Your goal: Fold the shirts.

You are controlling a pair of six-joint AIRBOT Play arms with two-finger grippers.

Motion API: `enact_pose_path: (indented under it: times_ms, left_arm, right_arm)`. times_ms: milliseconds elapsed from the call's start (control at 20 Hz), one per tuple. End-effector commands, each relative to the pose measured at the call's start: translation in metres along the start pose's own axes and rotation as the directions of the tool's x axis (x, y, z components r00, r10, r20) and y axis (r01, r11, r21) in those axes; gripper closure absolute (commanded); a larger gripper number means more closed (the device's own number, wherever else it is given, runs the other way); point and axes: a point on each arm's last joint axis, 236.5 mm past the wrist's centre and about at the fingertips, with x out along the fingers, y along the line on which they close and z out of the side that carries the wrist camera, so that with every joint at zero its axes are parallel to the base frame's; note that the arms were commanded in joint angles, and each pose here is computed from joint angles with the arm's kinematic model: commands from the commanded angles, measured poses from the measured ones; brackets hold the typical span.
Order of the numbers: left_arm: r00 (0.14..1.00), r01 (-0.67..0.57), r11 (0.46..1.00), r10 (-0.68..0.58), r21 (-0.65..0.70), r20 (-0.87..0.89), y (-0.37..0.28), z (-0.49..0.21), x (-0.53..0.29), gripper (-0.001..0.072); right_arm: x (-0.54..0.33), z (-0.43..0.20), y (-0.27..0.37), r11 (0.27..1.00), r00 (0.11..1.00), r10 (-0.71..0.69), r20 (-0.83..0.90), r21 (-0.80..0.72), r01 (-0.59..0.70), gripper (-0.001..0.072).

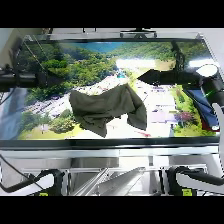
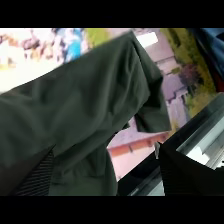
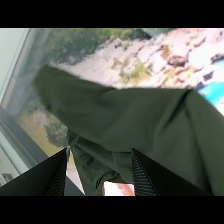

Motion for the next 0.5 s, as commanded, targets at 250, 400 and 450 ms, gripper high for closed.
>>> enact_pose_path:
  times_ms: [250,400,450]
  left_arm:
    - [0.946,-0.074,0.920,-0.057,-0.384,-0.320,0.089,-0.142,0.057,-0.0001]
    - [0.927,-0.100,0.913,-0.058,-0.395,-0.370,0.085,-0.183,0.095,0.0000]
    - [0.929,-0.082,0.922,-0.067,-0.379,-0.365,0.078,-0.187,0.108,0.0000]
  right_arm:
    - [-0.009,-0.102,-0.053,0.981,0.960,-0.022,-0.279,0.180,0.075,0.0382]
    - [0.022,-0.165,-0.059,0.963,0.946,-0.007,-0.323,0.253,0.093,0.0222]
    - [0.036,-0.181,-0.058,0.958,0.945,0.000,-0.326,0.273,0.094,0.0223]
